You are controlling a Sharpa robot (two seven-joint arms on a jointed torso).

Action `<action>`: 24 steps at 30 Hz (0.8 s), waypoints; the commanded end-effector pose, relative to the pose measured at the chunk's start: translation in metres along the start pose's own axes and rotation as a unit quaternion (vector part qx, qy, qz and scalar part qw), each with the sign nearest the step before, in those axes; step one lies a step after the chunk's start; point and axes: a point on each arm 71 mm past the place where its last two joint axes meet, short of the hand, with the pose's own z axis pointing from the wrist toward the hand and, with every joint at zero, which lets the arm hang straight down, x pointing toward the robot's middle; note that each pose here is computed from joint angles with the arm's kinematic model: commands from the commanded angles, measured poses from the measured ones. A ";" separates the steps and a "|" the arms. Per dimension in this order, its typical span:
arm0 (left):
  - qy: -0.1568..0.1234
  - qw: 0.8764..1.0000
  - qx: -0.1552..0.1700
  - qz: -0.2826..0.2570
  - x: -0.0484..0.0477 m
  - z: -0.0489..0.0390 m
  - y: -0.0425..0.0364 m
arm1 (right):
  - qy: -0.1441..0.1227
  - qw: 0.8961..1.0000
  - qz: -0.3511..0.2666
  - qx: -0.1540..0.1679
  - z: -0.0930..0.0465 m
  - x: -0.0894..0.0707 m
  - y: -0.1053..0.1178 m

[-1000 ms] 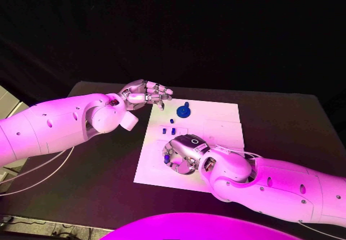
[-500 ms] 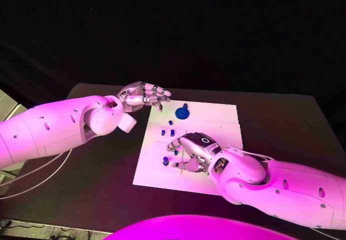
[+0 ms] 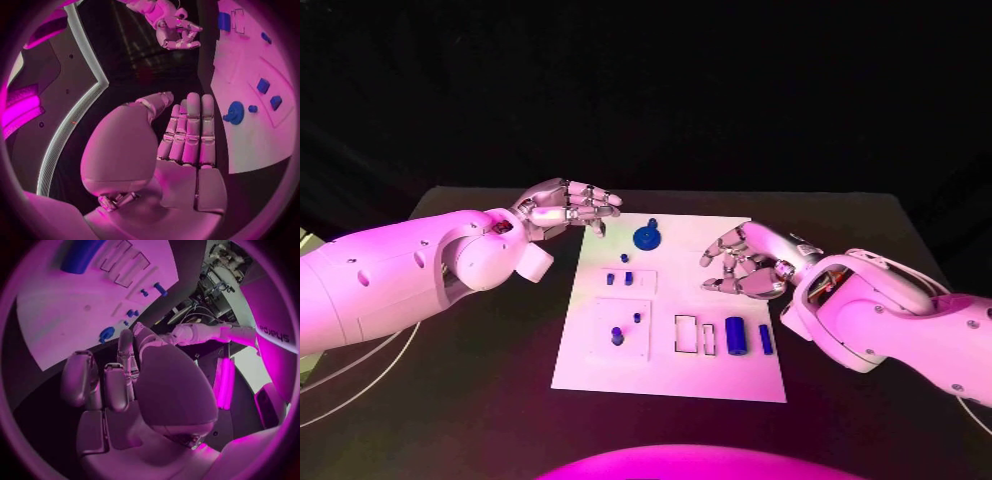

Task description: Assemble the parts on the task board

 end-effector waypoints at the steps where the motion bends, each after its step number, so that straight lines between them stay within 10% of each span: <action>1: 0.004 1.000 0.009 -0.005 0.0029 0.0011 -0.0017 | 0.049 0.995 0.064 0.063 -0.009 0.001 -0.015; 13: 0.007 1.000 0.010 -0.008 0.0060 -0.0011 -0.0015 | 0.080 0.980 0.028 0.177 -0.052 0.010 -0.055; 24: 0.009 1.000 0.010 -0.009 0.0070 -0.0020 -0.0010 | 0.088 0.973 0.012 0.214 -0.057 0.033 -0.062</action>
